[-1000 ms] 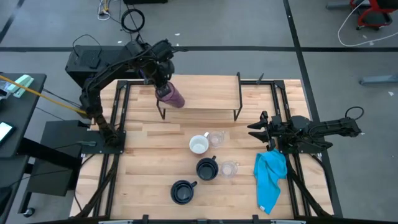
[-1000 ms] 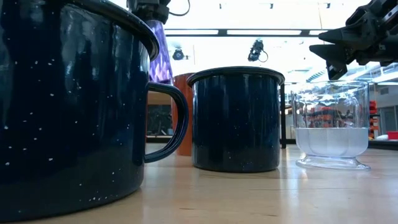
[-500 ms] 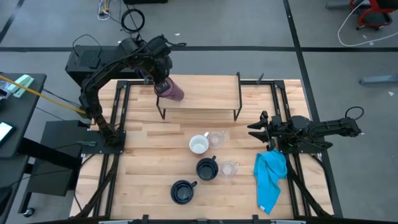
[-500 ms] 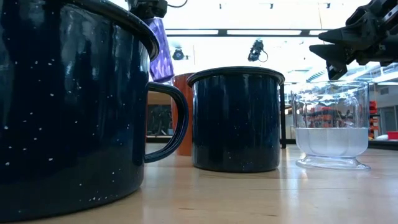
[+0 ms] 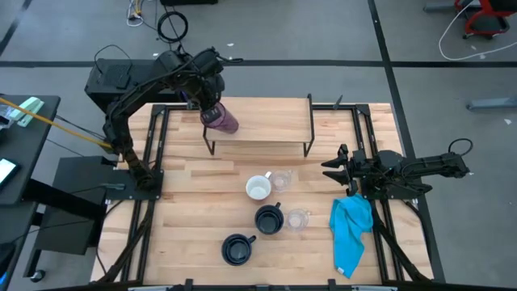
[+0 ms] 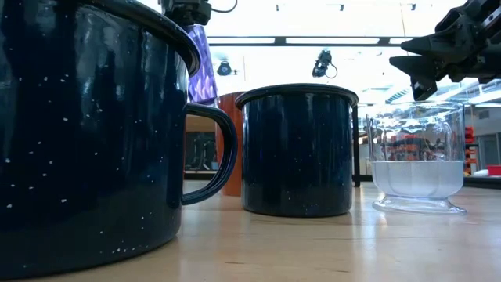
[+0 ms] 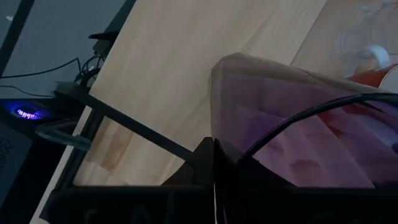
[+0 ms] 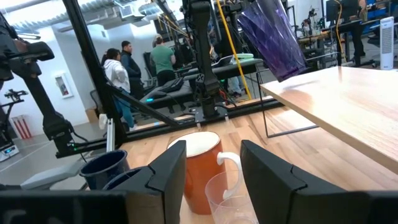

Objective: Stack small to large cups/mugs on shelf
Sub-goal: Put the violet cup on the shelf

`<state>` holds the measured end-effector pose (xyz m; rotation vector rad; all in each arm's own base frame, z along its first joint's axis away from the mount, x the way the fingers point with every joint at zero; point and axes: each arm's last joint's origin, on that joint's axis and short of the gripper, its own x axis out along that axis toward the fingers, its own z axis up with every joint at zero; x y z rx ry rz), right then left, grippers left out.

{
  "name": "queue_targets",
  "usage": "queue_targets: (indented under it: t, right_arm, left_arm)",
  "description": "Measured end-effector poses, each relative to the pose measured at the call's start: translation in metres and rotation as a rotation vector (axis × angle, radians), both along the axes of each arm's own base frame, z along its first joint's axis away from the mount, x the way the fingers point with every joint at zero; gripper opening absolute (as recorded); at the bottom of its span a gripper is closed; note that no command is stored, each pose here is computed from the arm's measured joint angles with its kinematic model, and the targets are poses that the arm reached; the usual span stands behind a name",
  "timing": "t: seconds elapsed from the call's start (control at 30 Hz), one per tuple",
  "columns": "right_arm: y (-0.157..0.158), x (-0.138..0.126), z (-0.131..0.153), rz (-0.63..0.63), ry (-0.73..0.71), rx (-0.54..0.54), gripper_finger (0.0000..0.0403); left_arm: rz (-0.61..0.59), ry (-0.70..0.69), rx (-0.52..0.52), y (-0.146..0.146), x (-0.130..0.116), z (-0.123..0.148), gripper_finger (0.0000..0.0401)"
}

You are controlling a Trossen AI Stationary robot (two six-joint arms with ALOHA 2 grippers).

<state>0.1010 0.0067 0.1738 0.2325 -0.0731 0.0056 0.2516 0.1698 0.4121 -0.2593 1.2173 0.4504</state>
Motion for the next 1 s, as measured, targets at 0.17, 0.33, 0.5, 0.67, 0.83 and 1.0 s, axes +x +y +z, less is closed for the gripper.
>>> queue_targets:
  t: [0.17,0.33,0.5,0.67,0.83,1.0]
  right_arm:
    - [0.0000,0.0000,0.0000,0.000,0.000,0.000,0.0159]
    - [0.0000,0.0000,0.0001,0.001,0.000,0.000,0.0159]
    - [0.0000,0.0000,0.0001,0.001,0.000,0.000,0.0159]
    - [0.0000,0.0000,0.0000,0.000,0.000,0.000,0.0159]
    - [0.0000,0.0000,0.0001,0.001,0.000,0.000,0.0159]
    - [0.0000,0.0000,0.0000,0.001,0.000,0.000,0.0159]
  left_arm:
    - [0.000,0.000,0.000,-0.0001,0.0000,0.0000,0.0011]
    - [0.000,0.000,-0.001,0.0000,0.0002,-0.0001,0.0013]
    - [-0.001,0.004,-0.004,0.0004,0.0016,-0.0015,0.0011]
    - [0.003,0.004,-0.007,0.0003,0.0025,-0.0022,0.0013]
    - [-0.008,0.007,-0.008,-0.0018,0.0051,-0.0030,0.0011]
    - [-0.006,0.007,-0.009,-0.0016,0.0049,-0.0030,0.0015]
